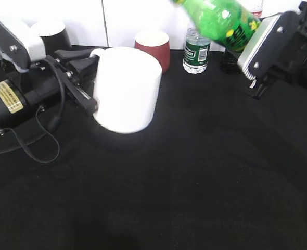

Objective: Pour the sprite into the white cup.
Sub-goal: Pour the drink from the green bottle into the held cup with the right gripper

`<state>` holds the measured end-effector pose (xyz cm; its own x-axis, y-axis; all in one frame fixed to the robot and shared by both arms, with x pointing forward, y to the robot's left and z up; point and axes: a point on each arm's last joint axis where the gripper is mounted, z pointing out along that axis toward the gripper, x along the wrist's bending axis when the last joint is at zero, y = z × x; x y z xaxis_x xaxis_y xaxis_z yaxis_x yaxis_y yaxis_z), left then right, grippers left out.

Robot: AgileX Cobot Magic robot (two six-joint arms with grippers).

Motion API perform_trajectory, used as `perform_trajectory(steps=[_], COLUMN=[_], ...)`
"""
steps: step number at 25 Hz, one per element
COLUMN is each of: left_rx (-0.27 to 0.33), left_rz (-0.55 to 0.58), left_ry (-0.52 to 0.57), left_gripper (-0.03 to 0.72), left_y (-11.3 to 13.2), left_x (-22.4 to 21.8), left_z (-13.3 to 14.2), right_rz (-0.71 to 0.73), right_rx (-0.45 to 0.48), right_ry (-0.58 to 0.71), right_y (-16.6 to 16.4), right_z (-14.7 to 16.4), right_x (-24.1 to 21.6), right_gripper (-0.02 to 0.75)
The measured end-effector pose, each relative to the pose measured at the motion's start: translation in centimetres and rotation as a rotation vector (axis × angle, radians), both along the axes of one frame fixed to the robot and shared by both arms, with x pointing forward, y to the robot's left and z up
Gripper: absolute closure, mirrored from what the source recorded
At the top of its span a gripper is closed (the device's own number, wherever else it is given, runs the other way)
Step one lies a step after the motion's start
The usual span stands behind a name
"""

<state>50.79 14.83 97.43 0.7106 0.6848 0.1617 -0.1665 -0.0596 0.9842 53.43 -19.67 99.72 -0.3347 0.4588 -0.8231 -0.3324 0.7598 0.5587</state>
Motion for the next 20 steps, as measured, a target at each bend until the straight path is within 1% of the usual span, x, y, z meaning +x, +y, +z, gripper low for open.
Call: perform_trajectory(steps=[2, 3, 4, 6, 8, 10, 11, 13, 15, 20], left_rx=[0.025, 0.034, 0.037, 0.037, 0.037, 0.036, 0.034, 0.043, 0.045, 0.064], left_rz=[-0.036, -0.052, -0.059, -0.059, -0.059, -0.057, -0.043, -0.038, -0.037, -0.031], left_ry=[-0.016, -0.020, -0.022, -0.022, -0.023, -0.023, -0.015, -0.006, -0.004, 0.014], left_gripper=[0.648, 0.648, 0.648, 0.648, 0.648, 0.648, 0.648, 0.648, 0.648, 0.648], left_y=[-0.2, -0.3, -0.4, -0.4, -0.4, -0.4, -0.3, -0.3, -0.3, -0.2], left_x=[-0.2, -0.4, -0.4, -0.4, -0.4, -0.4, -0.3, -0.3, -0.3, -0.2], left_z=[-0.1, -0.1, -0.1, -0.1, -0.1, -0.1, -0.1, -0.3, -0.3, -0.5], right_rz=[0.010, 0.026, 0.032, 0.047, 0.058, 0.068, 0.072, 0.100, 0.108, 0.111], right_rx=[-0.056, -0.101, -0.116, -0.210, -0.266, -0.293, -0.293, -0.319, -0.333, -0.406], right_ry=[-0.052, -0.095, -0.107, -0.148, -0.157, -0.178, -0.200, -0.230, -0.256, -0.339], right_y=[0.1, 0.3, 0.4, 0.5, 0.6, 0.7, 0.7, 1.0, 1.0, 1.2], right_z=[0.6, 1.1, 1.3, 1.0, 0.3, -0.1, 0.0, 0.1, 0.3, 1.2], right_x=[0.4, 0.7, 0.7, 0.9, 1.1, 1.3, 1.3, 1.1, 1.1, 1.6], right_gripper=[0.309, 0.309, 0.309, 0.309, 0.309, 0.309, 0.309, 0.309, 0.309, 0.309])
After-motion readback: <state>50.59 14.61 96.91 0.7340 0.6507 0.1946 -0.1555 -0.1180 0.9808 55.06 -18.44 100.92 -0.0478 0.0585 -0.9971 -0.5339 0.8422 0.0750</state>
